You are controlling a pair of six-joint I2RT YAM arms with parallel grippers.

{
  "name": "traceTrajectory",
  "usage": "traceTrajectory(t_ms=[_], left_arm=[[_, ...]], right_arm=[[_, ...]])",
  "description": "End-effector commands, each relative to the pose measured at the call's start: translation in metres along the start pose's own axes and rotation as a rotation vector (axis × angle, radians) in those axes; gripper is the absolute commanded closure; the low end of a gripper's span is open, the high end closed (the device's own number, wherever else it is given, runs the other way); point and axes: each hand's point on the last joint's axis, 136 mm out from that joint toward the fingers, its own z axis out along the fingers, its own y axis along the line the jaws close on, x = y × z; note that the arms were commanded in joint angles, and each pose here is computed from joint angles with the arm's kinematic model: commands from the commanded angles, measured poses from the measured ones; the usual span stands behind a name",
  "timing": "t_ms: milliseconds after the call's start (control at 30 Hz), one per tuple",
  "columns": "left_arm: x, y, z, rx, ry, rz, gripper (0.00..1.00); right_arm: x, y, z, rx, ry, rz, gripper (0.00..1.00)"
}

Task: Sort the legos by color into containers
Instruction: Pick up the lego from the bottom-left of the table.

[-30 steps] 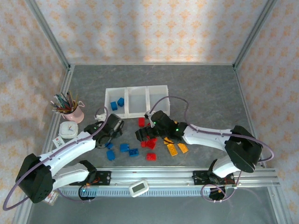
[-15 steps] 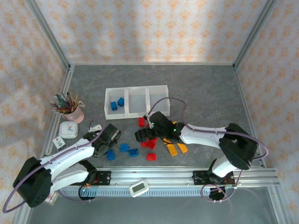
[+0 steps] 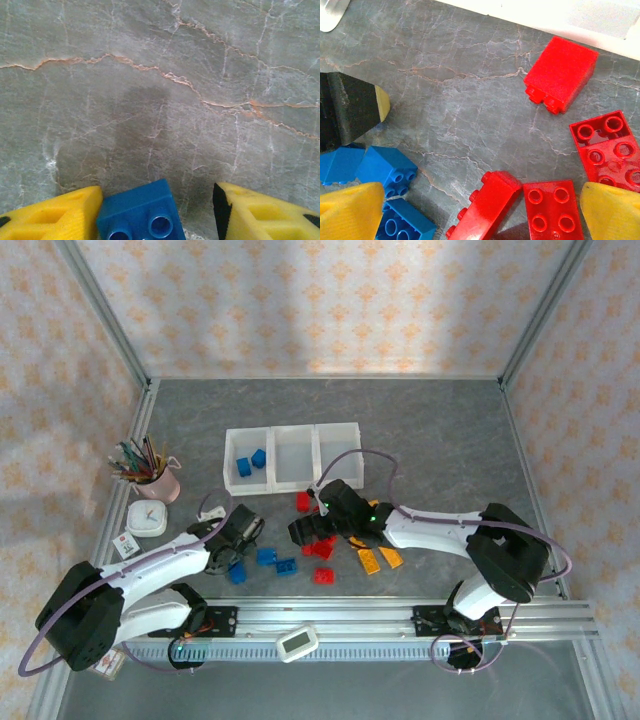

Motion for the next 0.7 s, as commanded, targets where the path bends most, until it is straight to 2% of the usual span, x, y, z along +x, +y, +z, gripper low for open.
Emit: traceTrajectory(t_ms=[0, 400, 667], left_arm=[[0.003, -0.003, 0.003, 0.013, -0.001, 0.013, 0.46], [-0.001, 0.000, 0.002, 0.025, -0.031, 0.006, 0.67], [-0.019, -0.011, -0.012, 0.063, -0.099, -0.009, 0.75]], right_arm=[[-0.009, 0.005, 0.002, 0.001, -0.023, -0.006, 0.00], [-0.012, 0.005, 0.000, 0.001, -0.032, -0.004, 0.00], [-0.029, 0.002, -0.006, 0.030, -0.080, 0.008, 0.00]])
